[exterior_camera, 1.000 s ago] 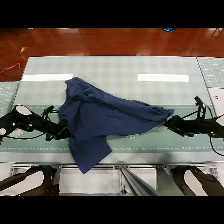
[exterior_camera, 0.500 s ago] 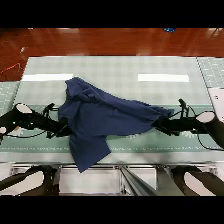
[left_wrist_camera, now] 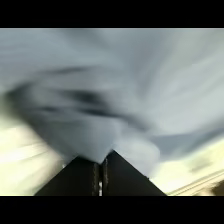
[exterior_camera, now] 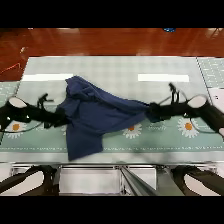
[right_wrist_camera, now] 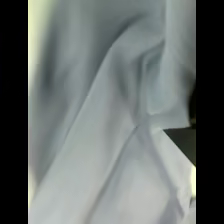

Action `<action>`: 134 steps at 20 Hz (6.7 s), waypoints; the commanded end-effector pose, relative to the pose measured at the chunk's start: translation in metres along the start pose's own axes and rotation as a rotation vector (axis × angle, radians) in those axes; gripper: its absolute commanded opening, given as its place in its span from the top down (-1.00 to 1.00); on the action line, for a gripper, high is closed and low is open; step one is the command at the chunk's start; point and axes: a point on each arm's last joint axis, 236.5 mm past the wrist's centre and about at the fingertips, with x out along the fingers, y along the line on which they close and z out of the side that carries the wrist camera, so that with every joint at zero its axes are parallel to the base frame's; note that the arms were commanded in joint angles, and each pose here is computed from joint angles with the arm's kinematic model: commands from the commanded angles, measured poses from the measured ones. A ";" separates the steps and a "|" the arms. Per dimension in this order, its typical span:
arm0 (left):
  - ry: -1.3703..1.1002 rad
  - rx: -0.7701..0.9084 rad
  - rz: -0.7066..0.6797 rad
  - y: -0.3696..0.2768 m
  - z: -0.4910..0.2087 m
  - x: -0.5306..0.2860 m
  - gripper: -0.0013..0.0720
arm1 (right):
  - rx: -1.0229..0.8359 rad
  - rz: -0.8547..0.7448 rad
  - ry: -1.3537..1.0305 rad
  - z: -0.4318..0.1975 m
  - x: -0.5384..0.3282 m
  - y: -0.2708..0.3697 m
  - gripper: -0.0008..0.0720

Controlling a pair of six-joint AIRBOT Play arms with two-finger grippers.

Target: Fold the shirts.

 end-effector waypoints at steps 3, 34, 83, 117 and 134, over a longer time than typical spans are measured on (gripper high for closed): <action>-0.456 0.268 -0.324 -0.168 0.075 -0.170 0.92 | -0.356 -0.063 -0.258 0.093 -0.132 0.103 0.90; -0.784 0.640 -0.023 -0.214 -0.034 -0.316 0.92 | -0.634 -0.180 -0.380 0.048 -0.288 0.167 0.90; 0.005 -0.232 -0.016 0.066 -0.008 0.011 0.34 | 0.325 -0.219 -0.067 -0.016 -0.089 -0.151 -0.14; -1.020 0.581 -0.309 -0.255 0.089 -0.384 0.92 | -0.426 0.021 -0.677 0.177 -0.338 0.156 0.90; -1.470 0.789 0.169 -0.253 -0.173 -0.512 0.92 | -0.559 -0.336 -1.045 -0.037 -0.496 0.198 0.90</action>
